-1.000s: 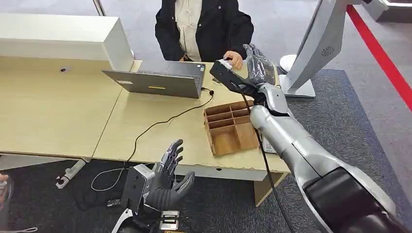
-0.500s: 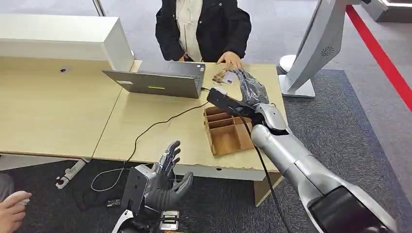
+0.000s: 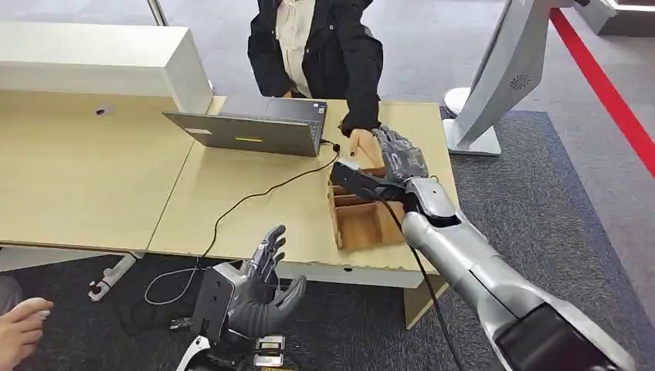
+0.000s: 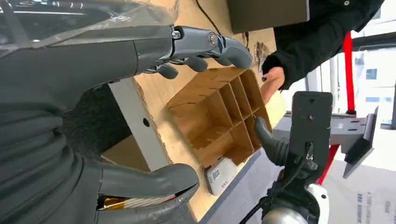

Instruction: Pass the card to the sensor for recognition and then transmit it.

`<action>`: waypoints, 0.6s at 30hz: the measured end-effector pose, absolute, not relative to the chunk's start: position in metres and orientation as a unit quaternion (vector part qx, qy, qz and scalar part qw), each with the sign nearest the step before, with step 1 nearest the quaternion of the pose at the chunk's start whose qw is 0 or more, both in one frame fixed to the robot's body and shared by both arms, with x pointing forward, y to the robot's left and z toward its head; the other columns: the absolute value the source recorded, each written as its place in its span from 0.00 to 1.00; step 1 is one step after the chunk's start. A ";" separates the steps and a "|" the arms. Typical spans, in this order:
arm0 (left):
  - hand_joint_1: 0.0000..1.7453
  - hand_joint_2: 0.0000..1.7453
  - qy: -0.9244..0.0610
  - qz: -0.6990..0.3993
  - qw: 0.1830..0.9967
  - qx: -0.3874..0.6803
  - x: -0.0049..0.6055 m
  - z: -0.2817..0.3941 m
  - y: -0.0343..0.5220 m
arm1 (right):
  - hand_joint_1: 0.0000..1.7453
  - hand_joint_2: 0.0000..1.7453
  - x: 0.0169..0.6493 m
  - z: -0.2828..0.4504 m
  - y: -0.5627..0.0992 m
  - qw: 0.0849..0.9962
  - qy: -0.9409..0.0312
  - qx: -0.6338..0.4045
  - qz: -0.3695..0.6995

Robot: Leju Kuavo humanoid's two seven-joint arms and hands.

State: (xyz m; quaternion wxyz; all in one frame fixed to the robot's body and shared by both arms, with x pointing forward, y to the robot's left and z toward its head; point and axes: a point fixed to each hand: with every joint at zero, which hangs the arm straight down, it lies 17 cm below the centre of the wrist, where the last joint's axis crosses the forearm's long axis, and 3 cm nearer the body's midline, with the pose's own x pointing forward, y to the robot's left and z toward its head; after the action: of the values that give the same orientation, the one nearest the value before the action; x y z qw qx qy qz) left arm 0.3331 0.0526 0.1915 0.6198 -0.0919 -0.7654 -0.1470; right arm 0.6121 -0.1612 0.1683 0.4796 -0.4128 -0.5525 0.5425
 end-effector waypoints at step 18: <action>0.00 1.00 -0.766 -0.152 0.617 -0.099 0.331 0.194 0.050 | 0.00 1.00 0.609 0.162 -0.164 0.467 -0.535 -0.423 0.563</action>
State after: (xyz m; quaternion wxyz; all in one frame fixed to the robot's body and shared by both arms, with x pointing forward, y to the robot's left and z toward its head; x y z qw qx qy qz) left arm 0.3310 0.0497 0.1943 0.6166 -0.0988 -0.7662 -0.1520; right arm 0.6092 -0.1642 0.1619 0.4670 -0.4225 -0.5350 0.5631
